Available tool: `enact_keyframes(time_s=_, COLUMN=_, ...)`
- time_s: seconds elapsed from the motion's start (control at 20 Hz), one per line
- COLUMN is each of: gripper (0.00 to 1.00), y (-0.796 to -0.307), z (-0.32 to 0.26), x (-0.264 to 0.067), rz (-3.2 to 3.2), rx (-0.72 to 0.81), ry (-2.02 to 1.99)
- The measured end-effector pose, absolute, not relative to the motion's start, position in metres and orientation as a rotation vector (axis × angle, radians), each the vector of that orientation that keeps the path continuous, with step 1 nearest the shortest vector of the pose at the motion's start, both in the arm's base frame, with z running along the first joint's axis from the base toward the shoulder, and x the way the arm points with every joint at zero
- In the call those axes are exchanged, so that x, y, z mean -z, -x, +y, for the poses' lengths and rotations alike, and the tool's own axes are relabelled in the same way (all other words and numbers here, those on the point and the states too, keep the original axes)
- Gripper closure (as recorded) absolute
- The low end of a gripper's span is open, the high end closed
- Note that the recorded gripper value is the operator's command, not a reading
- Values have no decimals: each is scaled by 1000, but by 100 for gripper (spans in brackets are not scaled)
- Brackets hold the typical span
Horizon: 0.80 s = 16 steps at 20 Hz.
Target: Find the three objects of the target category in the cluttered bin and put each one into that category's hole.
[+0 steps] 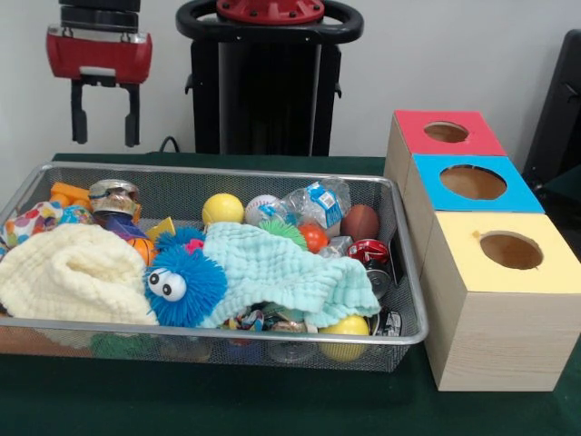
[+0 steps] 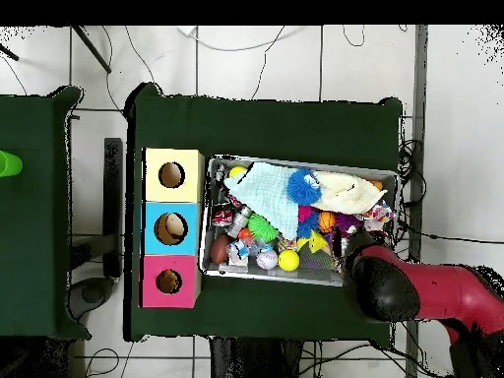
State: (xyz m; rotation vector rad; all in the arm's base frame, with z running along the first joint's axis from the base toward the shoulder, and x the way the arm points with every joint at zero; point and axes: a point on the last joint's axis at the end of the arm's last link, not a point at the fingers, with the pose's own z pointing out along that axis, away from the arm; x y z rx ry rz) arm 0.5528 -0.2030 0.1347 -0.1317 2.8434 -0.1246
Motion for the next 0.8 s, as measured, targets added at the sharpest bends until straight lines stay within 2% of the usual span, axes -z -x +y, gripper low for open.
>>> enact_keyframes(time_s=0.4, gripper=0, y=-550, z=-200, x=-114, rz=2754, rx=72, ry=137)
enact_keyframes(time_s=0.8, gripper=0, y=-535, z=-206, x=-79, rz=2715, rx=14, ry=105)
